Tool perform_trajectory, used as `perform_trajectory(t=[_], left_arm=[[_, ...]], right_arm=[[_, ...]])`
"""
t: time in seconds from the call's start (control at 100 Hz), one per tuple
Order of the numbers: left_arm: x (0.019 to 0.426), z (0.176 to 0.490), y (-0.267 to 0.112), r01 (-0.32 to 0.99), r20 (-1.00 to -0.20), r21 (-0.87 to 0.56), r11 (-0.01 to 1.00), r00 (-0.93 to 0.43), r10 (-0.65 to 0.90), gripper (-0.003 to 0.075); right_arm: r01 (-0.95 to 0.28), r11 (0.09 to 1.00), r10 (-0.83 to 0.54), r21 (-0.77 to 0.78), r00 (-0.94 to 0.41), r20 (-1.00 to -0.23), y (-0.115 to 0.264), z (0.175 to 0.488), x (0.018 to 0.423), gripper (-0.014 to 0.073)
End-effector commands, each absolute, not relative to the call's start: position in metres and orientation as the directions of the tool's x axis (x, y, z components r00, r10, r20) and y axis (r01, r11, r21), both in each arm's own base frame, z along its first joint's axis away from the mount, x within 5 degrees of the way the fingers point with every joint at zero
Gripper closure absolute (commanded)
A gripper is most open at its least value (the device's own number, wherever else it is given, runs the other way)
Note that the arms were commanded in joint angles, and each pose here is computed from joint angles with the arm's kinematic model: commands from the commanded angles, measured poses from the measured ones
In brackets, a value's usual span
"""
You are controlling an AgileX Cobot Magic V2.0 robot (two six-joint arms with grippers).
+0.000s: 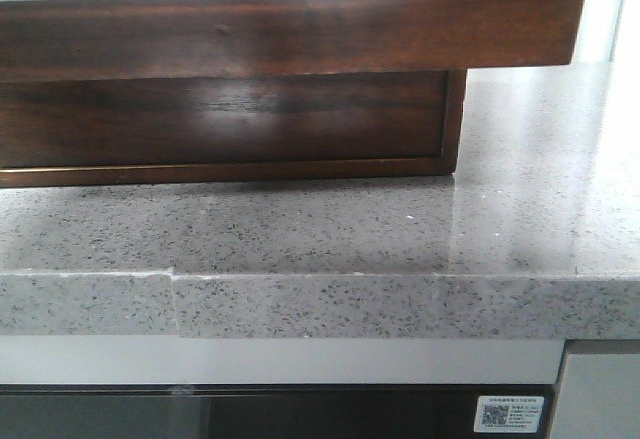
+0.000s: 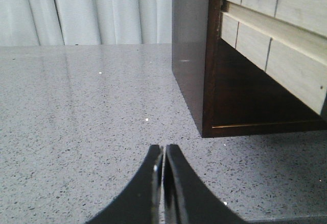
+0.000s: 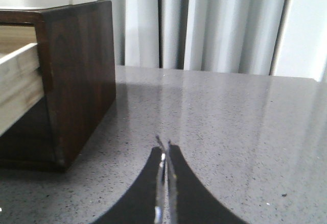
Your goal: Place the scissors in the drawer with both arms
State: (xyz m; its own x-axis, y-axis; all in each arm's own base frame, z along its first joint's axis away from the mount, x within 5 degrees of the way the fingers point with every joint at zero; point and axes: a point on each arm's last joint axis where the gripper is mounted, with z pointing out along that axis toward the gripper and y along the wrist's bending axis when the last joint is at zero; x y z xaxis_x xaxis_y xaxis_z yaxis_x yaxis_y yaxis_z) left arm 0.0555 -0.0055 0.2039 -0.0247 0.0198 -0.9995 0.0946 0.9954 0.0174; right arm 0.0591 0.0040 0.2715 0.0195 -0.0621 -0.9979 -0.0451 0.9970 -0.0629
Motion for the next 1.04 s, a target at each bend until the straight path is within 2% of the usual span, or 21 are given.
perform_trajectory(t=[0.0,0.11,0.3,0.34,1.03], left_arm=[[0.055,0.201,-0.005,0.093,-0.999,-0.002,0.996,0.054,-0.007,0.0741],[0.055,0.201,-0.005,0.093,-0.999,-0.002,0.996,0.054,-0.007,0.0741],[0.055,0.201,-0.005,0.093,-0.999,-0.002,0.996,0.054,-0.007,0.0741],[0.055,0.201,-0.005,0.093,-0.999,-0.002,0.996,0.054,-0.007,0.0741],[0.055,0.201,-0.005,0.093,-0.999,-0.002,0.996,0.054,-0.007,0.0741]], right_arm=[[0.008,0.999,-0.055,-0.054,0.166,-0.985,0.000,0.273,0.056,0.0664],[0.001,1.000,-0.002,-0.002,0.206,-0.979,0.000,0.254,0.053,0.0664],[-0.006,1.000,0.000,-0.002,0.257,-0.966,0.001,0.221,0.052,0.0664],[-0.005,1.000,0.001,0.000,0.219,-0.976,0.000,0.217,0.053,0.0664],[-0.004,1.000,-0.001,-0.002,0.200,-0.980,0.000,0.216,0.053,0.0664]])
